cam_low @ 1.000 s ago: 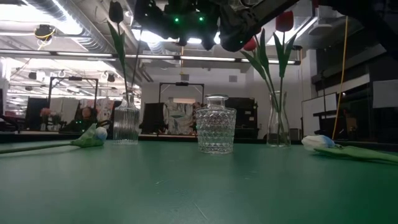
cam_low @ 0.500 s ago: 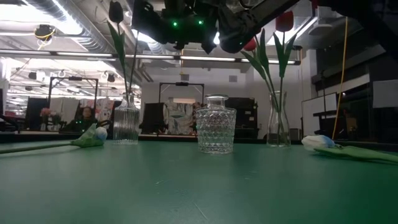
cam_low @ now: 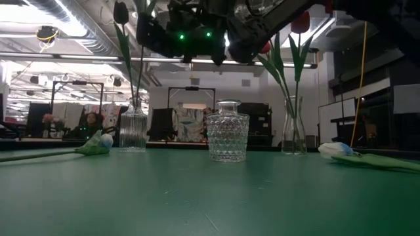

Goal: Sort flowers into vase by color
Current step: Put the left black tulip into the left transparent vase

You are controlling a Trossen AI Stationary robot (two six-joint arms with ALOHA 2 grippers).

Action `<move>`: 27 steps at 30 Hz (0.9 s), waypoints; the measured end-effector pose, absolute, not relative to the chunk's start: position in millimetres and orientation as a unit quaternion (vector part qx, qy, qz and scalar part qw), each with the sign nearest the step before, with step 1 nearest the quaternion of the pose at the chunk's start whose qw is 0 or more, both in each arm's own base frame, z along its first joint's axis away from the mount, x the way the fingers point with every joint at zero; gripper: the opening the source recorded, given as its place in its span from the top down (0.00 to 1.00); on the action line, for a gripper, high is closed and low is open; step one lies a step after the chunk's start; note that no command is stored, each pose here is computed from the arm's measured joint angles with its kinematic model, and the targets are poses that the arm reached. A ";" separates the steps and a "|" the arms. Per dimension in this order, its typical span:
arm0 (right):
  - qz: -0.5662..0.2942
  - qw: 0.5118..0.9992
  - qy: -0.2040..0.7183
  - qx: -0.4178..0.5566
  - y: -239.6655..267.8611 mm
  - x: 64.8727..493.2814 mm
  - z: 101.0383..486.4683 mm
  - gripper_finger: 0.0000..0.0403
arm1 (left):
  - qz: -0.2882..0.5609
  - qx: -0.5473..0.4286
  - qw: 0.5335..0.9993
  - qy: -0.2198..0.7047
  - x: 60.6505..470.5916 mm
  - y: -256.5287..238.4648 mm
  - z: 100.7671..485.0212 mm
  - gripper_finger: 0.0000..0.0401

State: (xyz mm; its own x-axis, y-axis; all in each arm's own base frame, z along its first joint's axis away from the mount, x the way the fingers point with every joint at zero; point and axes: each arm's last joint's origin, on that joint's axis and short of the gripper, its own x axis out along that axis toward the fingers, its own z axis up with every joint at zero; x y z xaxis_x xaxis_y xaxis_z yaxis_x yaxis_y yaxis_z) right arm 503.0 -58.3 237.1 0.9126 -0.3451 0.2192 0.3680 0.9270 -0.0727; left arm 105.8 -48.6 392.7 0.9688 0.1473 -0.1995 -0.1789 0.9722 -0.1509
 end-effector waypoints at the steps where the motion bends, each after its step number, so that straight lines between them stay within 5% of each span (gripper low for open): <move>1: -0.184 0.977 -0.098 -0.049 -58.1 503.8 234.0 0.99 | 0.082 -0.084 0.989 0.094 105.8 -48.6 392.7 0.64; 8: -0.195 0.977 -0.080 -0.036 -58.5 505.9 223.9 0.94 | 0.082 -0.084 0.989 0.094 105.8 -48.6 392.7 0.64; 27: -0.184 0.981 -0.049 -0.038 -58.0 506.9 218.3 0.49 | 0.084 -0.079 0.988 0.102 105.3 -48.3 390.8 0.64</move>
State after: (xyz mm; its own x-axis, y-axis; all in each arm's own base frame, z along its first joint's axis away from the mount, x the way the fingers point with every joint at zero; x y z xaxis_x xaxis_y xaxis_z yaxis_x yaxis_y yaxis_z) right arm 506.9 -58.0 218.3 0.9271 -0.3580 0.1107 0.3655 0.9291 -0.0558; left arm 105.3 -48.3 390.8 0.9650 0.1498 -0.2154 -0.1820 0.9734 -0.1388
